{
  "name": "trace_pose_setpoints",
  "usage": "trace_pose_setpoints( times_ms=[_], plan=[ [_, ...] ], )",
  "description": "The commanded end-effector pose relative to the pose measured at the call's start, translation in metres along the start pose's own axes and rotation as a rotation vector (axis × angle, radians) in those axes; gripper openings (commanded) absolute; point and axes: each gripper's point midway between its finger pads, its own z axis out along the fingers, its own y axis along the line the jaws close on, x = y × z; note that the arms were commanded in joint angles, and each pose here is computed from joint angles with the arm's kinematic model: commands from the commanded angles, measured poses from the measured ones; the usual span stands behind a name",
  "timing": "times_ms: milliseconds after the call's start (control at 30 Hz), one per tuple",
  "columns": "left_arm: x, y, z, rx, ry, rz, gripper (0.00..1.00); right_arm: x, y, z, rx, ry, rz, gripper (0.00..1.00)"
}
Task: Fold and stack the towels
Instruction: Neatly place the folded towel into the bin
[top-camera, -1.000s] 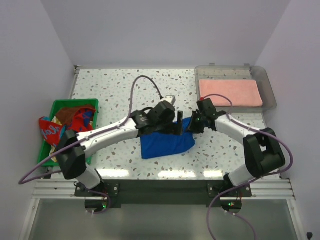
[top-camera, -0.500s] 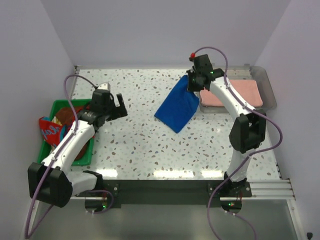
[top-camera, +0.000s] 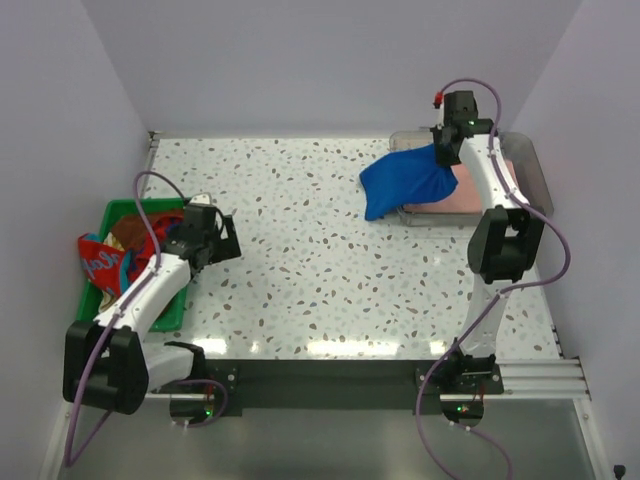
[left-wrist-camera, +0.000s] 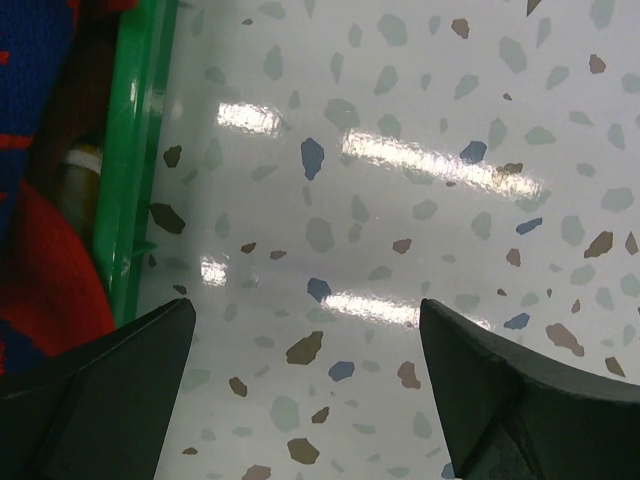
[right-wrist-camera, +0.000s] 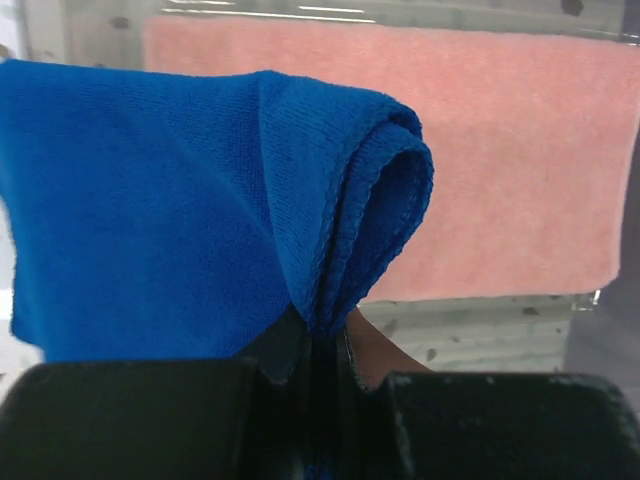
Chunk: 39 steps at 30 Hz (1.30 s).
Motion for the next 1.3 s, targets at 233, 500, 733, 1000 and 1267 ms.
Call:
trace_pose_setpoints(
  times_ms=[233,500,733,1000,1267],
  plan=[
    [-0.017,0.009,0.014,-0.080,-0.056,0.016,1.00,-0.008,-0.080,0.030,0.179,-0.030,-0.039,0.00],
    [-0.013,0.010,0.019,-0.088,-0.037,0.025,1.00,-0.005,-0.112,0.041,0.263,-0.031,-0.022,0.00],
    [-0.012,0.009,0.020,-0.081,-0.030,0.027,1.00,-0.001,-0.126,0.053,0.313,-0.023,-0.017,0.00],
    [-0.011,0.008,0.020,-0.076,-0.026,0.032,1.00,0.010,-0.140,0.067,0.408,-0.004,0.019,0.00],
    [-0.012,0.007,0.020,-0.066,-0.030,0.030,1.00,0.017,-0.175,0.070,0.668,0.003,0.080,0.47]
  ],
)
